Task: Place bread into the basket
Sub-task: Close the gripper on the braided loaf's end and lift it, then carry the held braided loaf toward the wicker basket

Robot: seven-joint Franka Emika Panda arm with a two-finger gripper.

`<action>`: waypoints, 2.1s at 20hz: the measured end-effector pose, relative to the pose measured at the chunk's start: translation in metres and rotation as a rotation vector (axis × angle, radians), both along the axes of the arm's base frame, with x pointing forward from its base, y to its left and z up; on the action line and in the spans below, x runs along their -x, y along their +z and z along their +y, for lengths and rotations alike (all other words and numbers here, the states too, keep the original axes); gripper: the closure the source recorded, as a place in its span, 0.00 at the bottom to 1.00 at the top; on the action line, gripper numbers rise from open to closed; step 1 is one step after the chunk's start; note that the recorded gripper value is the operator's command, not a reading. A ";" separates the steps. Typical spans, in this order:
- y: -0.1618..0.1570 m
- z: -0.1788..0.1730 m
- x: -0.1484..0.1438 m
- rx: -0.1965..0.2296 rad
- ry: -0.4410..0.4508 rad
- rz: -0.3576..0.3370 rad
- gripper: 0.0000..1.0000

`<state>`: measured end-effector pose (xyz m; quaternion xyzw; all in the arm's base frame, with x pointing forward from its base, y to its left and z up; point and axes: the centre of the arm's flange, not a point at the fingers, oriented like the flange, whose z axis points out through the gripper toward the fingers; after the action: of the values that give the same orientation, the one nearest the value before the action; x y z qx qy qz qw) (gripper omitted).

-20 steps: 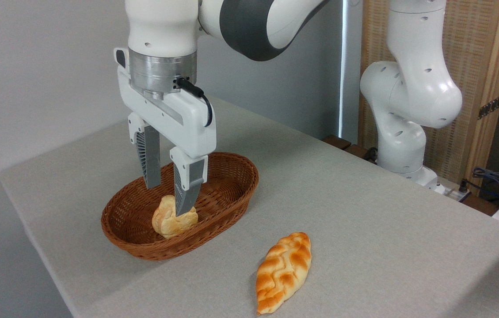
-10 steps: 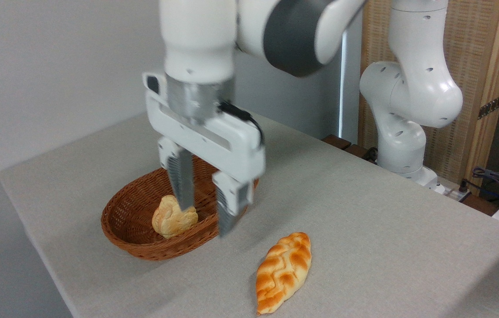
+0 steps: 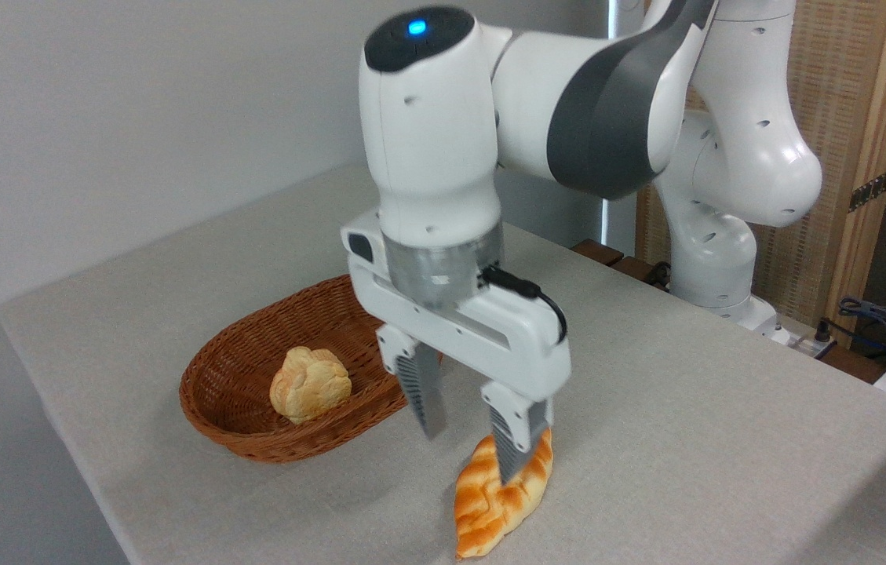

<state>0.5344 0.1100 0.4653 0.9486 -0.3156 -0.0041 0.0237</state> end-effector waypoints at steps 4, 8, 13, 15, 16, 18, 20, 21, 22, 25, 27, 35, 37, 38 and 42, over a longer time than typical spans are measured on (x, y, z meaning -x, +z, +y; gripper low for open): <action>-0.022 0.005 0.010 -0.038 -0.015 0.050 0.00; -0.029 0.005 0.011 -0.042 -0.018 0.056 0.00; -0.041 0.002 0.007 -0.048 -0.024 0.063 0.00; -0.047 -0.003 0.004 -0.053 -0.034 0.063 0.00; -0.048 -0.005 0.003 -0.054 -0.037 0.064 0.00; -0.053 -0.008 0.001 -0.056 -0.043 0.071 0.00; -0.057 -0.010 0.000 -0.057 -0.048 0.076 0.00; -0.058 -0.011 0.000 -0.058 -0.049 0.077 0.09; -0.059 -0.012 -0.001 -0.059 -0.051 0.076 0.19; -0.059 -0.016 -0.004 -0.062 -0.059 0.064 0.62; -0.059 -0.018 -0.004 -0.062 -0.063 0.062 0.70; -0.059 -0.030 -0.006 -0.062 -0.085 0.061 0.70; -0.059 -0.032 -0.007 -0.062 -0.089 0.061 0.69; -0.059 -0.032 -0.007 -0.062 -0.089 0.061 0.69; -0.058 -0.033 -0.007 -0.058 -0.086 0.057 0.69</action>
<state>0.5414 0.0775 0.4071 0.9339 -0.3551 -0.0412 0.0051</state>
